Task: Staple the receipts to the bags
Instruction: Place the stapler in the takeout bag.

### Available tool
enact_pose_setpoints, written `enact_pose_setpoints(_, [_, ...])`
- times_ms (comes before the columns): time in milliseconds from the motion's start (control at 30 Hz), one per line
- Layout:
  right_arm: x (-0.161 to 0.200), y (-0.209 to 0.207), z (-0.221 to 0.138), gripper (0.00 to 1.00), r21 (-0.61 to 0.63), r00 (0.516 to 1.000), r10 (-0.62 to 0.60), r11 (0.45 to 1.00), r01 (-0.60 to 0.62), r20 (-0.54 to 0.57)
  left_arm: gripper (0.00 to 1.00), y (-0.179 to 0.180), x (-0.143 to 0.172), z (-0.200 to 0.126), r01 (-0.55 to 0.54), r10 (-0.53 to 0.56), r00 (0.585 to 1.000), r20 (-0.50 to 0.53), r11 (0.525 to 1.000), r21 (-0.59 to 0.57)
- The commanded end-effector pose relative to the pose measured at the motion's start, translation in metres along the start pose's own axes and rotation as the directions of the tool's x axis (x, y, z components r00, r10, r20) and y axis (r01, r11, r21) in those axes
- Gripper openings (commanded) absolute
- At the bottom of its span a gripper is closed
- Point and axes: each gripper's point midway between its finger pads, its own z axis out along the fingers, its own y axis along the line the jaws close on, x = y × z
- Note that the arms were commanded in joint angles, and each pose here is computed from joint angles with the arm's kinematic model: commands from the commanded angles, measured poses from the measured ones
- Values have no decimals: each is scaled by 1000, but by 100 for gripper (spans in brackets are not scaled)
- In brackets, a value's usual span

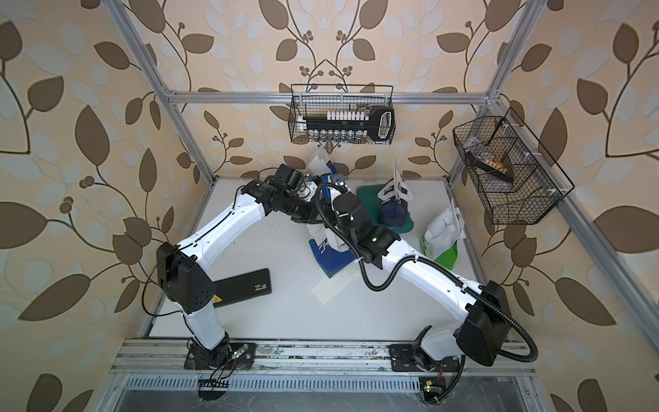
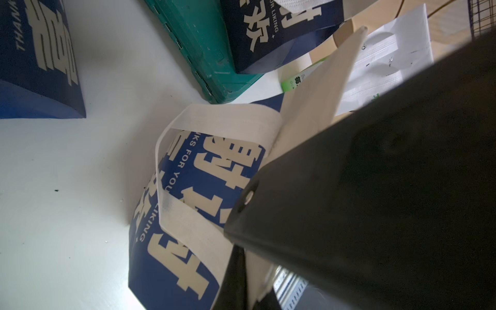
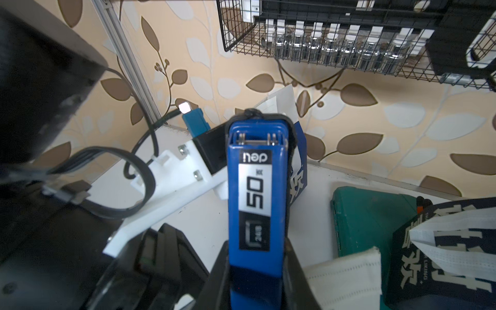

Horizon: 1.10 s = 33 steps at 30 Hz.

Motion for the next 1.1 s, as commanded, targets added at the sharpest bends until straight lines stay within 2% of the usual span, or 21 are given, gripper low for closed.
enact_pose_setpoints(0, [-5, -1, -8, 0, -4, 999, -26, 1000, 26, 31, 0, -5, -23, -30, -198, 206, 970, 129, 977, -74])
enact_pose_setpoints(100, [6, -1, -6, 0, -11, 1000, -25, 1000, 25, 8, 0, -4, -23, -28, -265, 274, 952, 139, 961, -82])
enact_pose_setpoints(233, [14, 5, -6, 0, -46, 1000, -3, 999, 3, -14, 0, -11, -30, -24, -315, 318, 924, 213, 948, -49])
enact_pose_setpoints(300, [14, 7, -7, 0, -60, 1000, 11, 998, -12, -15, 0, -15, -29, -23, -358, 354, 900, 255, 933, -35])
enact_pose_setpoints(367, [15, 13, -9, 2, -98, 1000, 15, 995, -17, -20, 0, -21, -25, -25, -429, 421, 857, 298, 902, -40])
enact_pose_setpoints(400, [14, 16, -11, 5, -118, 1000, 21, 993, -23, -21, 0, -22, -23, -25, -458, 447, 837, 316, 888, -45])
enact_pose_setpoints(467, [12, 23, -15, 19, -165, 1000, 18, 986, -21, -16, 0, -28, -21, -29, -514, 499, 792, 351, 856, -58])
enact_pose_setpoints(567, [0, 28, -24, 39, -217, 1000, -9, 976, 13, 21, 0, -28, -18, -31, -552, 540, 768, 346, 831, -72])
enact_pose_setpoints(633, [-10, 27, -29, 49, -224, 998, -34, 974, 44, 48, 0, -28, -14, -29, -576, 563, 758, 329, 815, -67])
enact_pose_setpoints(800, [-27, 15, -37, 61, -253, 993, -86, 962, 104, 82, 0, -37, -4, -34, -651, 625, 706, 333, 758, -42])
enact_pose_setpoints(933, [-22, 2, -39, 64, -364, 967, -237, 895, 257, 99, 0, -49, 7, -45, -749, 714, 609, 345, 661, -47])
enact_pose_setpoints(1000, [-17, -4, -45, 64, -466, 942, -315, 821, 330, 112, 0, -52, 12, -46, -790, 751, 562, 347, 611, -44])
enact_pose_setpoints(1033, [-15, -8, -46, 64, -489, 929, -351, 794, 361, 116, 0, -61, 12, -59, -812, 769, 522, 369, 580, -60])
enact_pose_setpoints(1067, [-16, -14, -46, 64, -497, 916, -383, 775, 390, 123, 0, -65, 13, -62, -828, 782, 500, 372, 557, -59])
